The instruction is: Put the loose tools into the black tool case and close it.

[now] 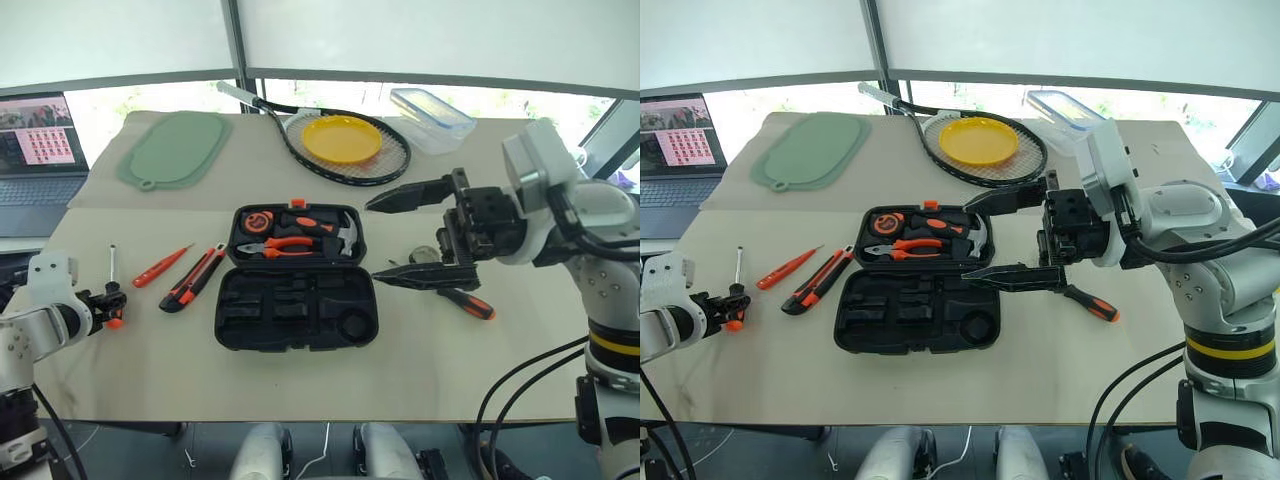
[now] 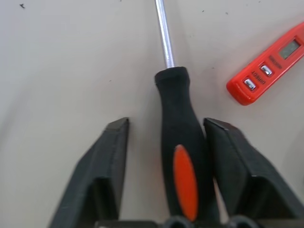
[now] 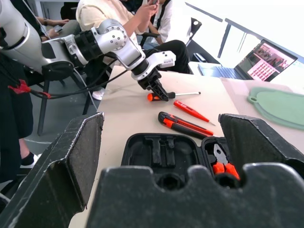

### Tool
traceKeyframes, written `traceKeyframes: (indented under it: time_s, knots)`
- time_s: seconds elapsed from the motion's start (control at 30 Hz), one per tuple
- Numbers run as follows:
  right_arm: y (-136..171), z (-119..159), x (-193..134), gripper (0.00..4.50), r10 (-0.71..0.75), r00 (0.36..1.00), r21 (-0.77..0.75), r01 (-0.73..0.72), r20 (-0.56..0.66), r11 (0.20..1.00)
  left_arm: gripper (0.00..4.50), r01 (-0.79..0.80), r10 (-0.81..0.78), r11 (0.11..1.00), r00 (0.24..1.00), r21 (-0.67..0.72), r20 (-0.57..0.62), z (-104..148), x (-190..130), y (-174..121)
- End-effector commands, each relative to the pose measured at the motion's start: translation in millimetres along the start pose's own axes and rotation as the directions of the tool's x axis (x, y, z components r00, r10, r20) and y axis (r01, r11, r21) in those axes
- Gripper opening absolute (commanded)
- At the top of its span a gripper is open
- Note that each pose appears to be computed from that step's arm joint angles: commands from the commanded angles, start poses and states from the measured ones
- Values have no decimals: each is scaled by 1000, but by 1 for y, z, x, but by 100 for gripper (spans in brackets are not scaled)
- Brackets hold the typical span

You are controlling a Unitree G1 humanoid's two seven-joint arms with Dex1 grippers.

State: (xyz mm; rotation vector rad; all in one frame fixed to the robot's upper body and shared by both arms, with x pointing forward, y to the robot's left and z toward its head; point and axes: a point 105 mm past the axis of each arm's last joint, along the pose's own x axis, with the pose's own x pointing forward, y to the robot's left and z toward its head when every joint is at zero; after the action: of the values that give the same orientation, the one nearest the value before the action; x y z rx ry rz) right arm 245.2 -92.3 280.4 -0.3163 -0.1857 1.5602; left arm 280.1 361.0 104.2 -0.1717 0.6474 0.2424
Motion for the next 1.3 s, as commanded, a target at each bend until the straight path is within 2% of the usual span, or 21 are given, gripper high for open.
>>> traceKeyframes:
  time_s: [0.03,0.07,0.17,0.23,0.3,0.37,0.4,0.43,0.53,0.6,0.67,0.73,0.9,0.97,1.07,1.13,1.3]
  knots:
    - [0,10,-9,450,-42,999,-39,42,4,998,106,-79,77,996,996,-50,-43,-14,5,17]
    - [0,10,-12,450,-52,999,-38,52,-1,998,88,-89,87,994,996,-57,-33,-12,5,20]
    - [1,7,-19,450,-78,997,-29,78,-22,997,88,-94,97,993,995,-69,27,4,0,24]
    - [1,0,-29,450,-104,993,-12,103,-51,995,88,-56,59,998,985,-25,163,41,-8,16]
    - [3,-8,-37,450,-121,989,10,122,-84,992,87,19,-68,987,949,158,309,84,-22,-9]
    - [6,-15,-43,450,-134,985,25,138,-110,990,87,119,-261,916,901,382,347,109,-34,-47]
    - [7,-18,-44,450,-144,982,35,149,-118,988,87,176,-380,844,863,507,332,117,-40,-71]
    - [8,-22,-46,450,-158,979,41,165,-127,986,87,236,-519,712,812,661,269,119,-48,-102]
    - [9,-27,-47,450,-188,972,49,197,-139,979,87,320,-706,380,706,868,49,106,-60,-151]
    - [10,-30,-48,450,-212,966,51,222,-145,974,87,365,-754,175,647,915,-114,92,-60,-175]
    - [14,-34,-50,450,-243,957,53,254,-160,966,87,405,-751,-68,581,912,-314,68,-54,-201]
    - [18,-36,-52,450,-271,947,52,283,-171,958,87,404,-719,-207,555,891,-419,55,-43,-216]
    - [25,-36,-57,450,-321,928,44,335,-191,941,87,376,-669,-348,542,859,-508,43,-23,-233]
    - [28,-37,-59,450,-339,920,41,353,-198,935,87,383,-660,-374,529,845,-532,37,-19,-238]
    - [29,-39,-61,450,-369,907,37,384,-205,923,87,401,-637,-396,528,826,-562,31,-15,-240]
    - [29,-39,-62,450,-386,899,34,401,-206,916,87,412,-617,-391,547,823,-566,31,-12,-236]
    - [26,-42,-63,450,-417,886,31,431,-204,902,87,499,-586,-363,535,787,-609,25,-18,-227]
